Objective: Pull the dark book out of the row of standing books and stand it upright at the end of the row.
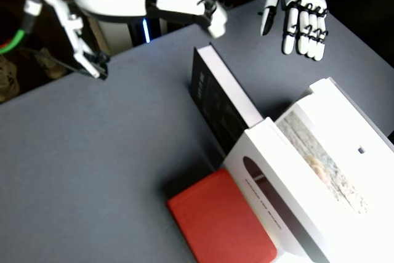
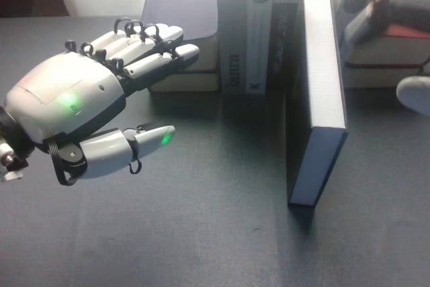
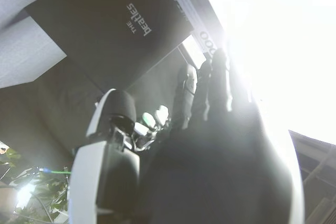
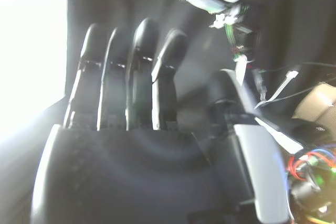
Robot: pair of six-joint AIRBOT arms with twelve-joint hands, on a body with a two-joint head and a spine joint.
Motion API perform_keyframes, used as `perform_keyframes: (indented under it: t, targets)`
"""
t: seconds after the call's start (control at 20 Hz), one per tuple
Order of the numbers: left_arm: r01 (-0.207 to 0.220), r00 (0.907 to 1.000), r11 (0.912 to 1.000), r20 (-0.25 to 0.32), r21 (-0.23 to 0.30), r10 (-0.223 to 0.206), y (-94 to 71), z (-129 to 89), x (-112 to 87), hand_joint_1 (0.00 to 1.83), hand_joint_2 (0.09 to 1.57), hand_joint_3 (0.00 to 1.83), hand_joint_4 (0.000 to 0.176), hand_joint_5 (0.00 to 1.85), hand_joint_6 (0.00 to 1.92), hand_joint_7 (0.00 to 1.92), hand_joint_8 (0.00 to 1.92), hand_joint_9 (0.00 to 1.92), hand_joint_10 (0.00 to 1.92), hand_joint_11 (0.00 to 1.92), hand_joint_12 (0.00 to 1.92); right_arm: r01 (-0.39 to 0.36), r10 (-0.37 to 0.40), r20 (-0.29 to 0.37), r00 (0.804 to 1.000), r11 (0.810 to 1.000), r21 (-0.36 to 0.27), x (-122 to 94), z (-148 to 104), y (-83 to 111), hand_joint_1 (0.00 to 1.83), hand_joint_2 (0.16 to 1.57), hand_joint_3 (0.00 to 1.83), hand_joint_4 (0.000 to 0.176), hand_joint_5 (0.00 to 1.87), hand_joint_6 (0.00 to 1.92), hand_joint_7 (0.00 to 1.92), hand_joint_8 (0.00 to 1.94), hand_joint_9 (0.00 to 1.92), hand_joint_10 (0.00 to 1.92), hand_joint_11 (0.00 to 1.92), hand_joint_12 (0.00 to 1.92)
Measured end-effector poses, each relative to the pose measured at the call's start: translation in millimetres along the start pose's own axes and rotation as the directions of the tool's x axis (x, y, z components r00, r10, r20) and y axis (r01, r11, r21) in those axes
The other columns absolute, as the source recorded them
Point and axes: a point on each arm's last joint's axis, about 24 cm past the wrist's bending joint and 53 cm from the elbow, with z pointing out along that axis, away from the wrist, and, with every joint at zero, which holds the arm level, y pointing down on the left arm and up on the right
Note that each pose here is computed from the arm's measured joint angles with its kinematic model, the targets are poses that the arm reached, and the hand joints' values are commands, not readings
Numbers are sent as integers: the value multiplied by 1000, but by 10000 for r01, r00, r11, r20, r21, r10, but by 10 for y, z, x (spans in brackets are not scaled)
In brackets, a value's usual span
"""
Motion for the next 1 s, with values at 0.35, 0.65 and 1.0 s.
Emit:
perform_keyframes:
  t: [0.35,0.65,1.0]
  targets:
    - [-44,9996,9999,262,148,40,-64,-33,-65,139,1387,3,0,0,0,0,0,0,0,0,0,24,-231,1501,9884,9907,1363,-348,-162,-396,0,1391,0,5,0,0,0,0,0,0,0,0]
    - [-112,9962,9994,869,315,85,-113,-52,-222,0,1302,0,0,0,0,0,0,0,0,0,0,22,-409,2451,9686,9878,1558,-534,-333,-452,16,1312,0,61,0,0,0,0,0,0,0,0]
    - [-259,9834,9986,1805,464,171,-179,-168,-484,126,1291,0,113,0,0,0,0,0,0,0,0,58,-503,3221,9454,9904,1378,-682,-431,-386,98,1292,0,11,0,0,0,0,0,0,0,0]
